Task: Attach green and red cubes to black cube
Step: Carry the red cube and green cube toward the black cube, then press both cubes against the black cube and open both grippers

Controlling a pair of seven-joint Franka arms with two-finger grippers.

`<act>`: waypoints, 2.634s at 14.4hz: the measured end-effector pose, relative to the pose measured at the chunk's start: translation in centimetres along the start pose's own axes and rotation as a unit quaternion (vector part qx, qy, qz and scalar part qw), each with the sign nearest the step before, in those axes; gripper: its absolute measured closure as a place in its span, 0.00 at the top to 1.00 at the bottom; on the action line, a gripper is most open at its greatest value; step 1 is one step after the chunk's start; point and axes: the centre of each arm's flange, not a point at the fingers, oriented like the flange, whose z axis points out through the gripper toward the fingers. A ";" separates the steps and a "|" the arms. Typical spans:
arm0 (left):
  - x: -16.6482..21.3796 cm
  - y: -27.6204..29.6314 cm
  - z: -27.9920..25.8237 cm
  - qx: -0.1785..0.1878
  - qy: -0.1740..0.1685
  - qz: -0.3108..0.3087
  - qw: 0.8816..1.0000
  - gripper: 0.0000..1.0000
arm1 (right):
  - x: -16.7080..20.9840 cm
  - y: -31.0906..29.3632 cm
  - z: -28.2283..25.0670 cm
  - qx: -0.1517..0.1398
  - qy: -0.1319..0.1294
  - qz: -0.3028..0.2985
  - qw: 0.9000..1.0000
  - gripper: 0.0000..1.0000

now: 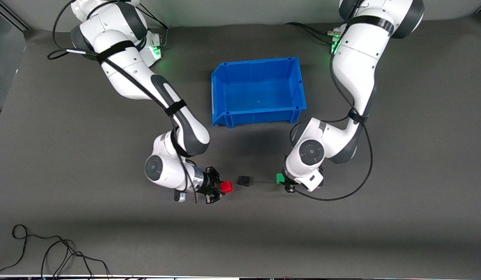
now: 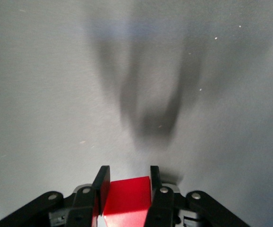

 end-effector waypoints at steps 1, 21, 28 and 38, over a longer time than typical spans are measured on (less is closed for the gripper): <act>-0.8 0.1 0.2 -0.006 -0.005 -0.006 1.000 0.40 | -0.1 0.4 1.0 -0.002 0.013 -0.003 1.000 0.38; -7.7 -1.4 1.9 -0.044 -0.039 -0.018 0.998 0.40 | -1.9 1.7 3.8 -0.005 0.033 0.069 0.997 0.38; -7.7 -1.6 2.3 -0.043 -0.036 -0.019 0.998 0.40 | -3.2 1.9 4.4 0.000 0.033 0.067 0.997 0.38; -7.9 -1.6 2.2 -0.047 -0.039 -0.018 0.998 0.42 | -4.4 1.5 4.0 0.010 0.025 0.062 0.998 0.80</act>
